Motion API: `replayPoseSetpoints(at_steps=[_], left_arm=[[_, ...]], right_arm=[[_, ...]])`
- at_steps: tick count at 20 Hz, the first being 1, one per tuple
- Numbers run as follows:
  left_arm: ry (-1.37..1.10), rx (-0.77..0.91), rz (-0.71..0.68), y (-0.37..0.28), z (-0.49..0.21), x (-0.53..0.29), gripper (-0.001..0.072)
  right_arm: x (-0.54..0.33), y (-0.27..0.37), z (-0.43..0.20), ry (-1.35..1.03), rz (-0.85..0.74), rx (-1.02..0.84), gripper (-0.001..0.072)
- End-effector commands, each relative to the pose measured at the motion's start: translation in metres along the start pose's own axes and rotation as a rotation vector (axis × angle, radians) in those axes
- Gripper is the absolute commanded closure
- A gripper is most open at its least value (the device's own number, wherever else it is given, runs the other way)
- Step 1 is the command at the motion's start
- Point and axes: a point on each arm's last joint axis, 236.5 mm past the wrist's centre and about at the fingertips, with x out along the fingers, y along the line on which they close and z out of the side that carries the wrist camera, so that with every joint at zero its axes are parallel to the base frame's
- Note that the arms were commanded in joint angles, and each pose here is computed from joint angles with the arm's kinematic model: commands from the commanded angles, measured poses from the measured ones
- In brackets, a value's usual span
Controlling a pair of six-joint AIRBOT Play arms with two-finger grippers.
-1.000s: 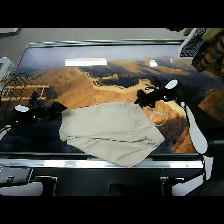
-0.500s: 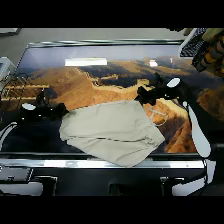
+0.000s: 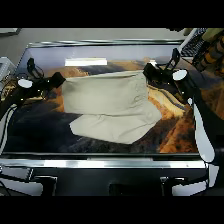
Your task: Fold the clothes and pants, and hang the long-sleeved shirts on hangers.
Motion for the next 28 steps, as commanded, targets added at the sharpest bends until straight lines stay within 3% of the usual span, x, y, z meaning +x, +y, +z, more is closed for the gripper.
replayPoseSetpoints(at_steps=[1,8,9,11,12,13,17,20,23,28], left_arm=[[-0.107,0.040,-0.012,-0.020,0.025,0.036,0.0698],[-0.059,-0.100,-0.012,-0.013,-0.009,0.095,0.0693],[-0.053,-0.115,-0.014,-0.014,-0.010,0.094,0.0653],[-0.024,-0.137,-0.032,-0.018,-0.008,0.088,0.0372],[0.010,-0.139,-0.050,-0.022,-0.006,0.081,0.0294],[0.048,-0.137,-0.070,-0.025,-0.003,0.072,0.0294],[0.175,-0.125,-0.127,-0.025,0.021,-0.001,0.0295],[0.270,-0.078,-0.149,-0.031,0.031,-0.079,0.0295],[0.351,0.006,-0.059,-0.032,0.016,-0.153,0.0294],[0.351,-0.055,-0.012,-0.049,-0.038,-0.228,0.0294]], right_arm=[[0.010,-0.011,0.034,-0.156,-0.001,0.072,0.0676],[0.054,-0.063,0.005,-0.115,-0.046,0.237,0.0668],[0.055,-0.063,0.002,-0.105,-0.046,0.239,0.0612],[0.051,-0.059,-0.001,-0.078,-0.034,0.238,0.0333],[0.046,-0.054,-0.001,-0.054,-0.023,0.216,0.0247],[0.036,-0.049,-0.001,-0.022,-0.010,0.177,0.0225],[-0.049,-0.061,0.019,0.134,0.000,0.124,0.0225],[-0.134,-0.102,0.017,0.280,-0.083,0.035,0.0225],[-0.186,-0.144,-0.018,0.436,-0.128,0.066,0.0224],[-0.164,-0.161,-0.105,0.538,-0.020,0.189,0.0225]])
